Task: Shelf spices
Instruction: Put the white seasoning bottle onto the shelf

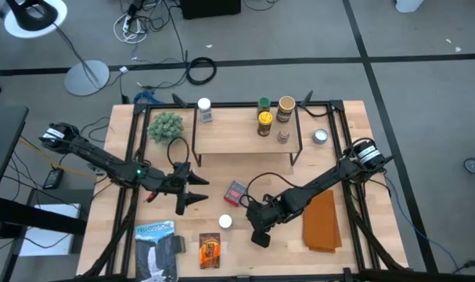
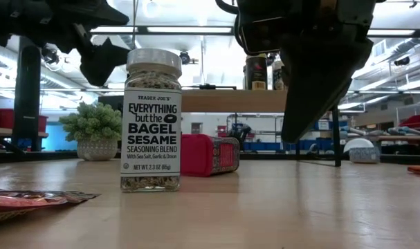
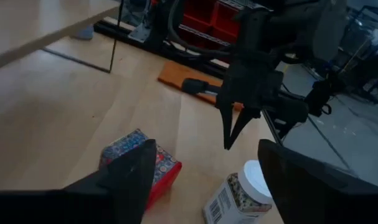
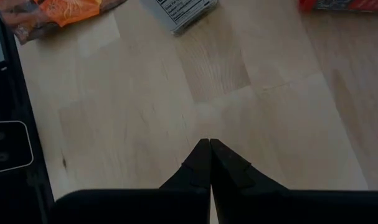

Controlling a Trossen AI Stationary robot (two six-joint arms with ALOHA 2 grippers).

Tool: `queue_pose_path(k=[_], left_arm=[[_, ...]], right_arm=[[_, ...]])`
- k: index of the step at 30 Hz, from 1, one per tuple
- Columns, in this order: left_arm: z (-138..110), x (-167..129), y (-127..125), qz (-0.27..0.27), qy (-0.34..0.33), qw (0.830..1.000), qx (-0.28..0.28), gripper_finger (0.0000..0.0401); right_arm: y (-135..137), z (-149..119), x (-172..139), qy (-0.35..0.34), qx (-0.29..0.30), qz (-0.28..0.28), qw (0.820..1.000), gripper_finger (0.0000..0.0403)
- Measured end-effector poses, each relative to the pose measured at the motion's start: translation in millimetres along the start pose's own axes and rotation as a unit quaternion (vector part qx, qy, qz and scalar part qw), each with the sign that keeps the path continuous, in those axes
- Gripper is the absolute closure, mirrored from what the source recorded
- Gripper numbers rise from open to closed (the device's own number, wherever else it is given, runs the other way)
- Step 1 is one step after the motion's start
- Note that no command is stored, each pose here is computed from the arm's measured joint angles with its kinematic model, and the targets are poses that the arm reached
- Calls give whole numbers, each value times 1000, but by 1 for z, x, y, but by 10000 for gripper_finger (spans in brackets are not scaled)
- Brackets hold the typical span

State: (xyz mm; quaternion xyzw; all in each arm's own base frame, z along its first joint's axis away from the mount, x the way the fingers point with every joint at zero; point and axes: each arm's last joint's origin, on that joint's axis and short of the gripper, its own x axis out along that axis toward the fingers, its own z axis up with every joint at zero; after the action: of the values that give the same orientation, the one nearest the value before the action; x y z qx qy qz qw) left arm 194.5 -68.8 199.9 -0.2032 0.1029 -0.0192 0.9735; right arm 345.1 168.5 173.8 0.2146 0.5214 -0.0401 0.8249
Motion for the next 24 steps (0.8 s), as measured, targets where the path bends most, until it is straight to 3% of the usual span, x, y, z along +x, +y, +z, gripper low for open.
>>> queue_pose_path(k=[3,9,18,24], left_arm=[[0,5,-2,-14,-13,999,-28,112],[8,12,-11,-44,8,999,-28,121],[60,31,-49,28,156,987,30,123],[74,59,-82,43,235,969,68,125]], right_arm=[[0,0,0,0,0,0,1000,403],[0,0,0,0,0,0,1000,403],[-2,-4,0,15,-6,-15,1000,403],[-11,-14,-2,45,-5,-82,996,403]])
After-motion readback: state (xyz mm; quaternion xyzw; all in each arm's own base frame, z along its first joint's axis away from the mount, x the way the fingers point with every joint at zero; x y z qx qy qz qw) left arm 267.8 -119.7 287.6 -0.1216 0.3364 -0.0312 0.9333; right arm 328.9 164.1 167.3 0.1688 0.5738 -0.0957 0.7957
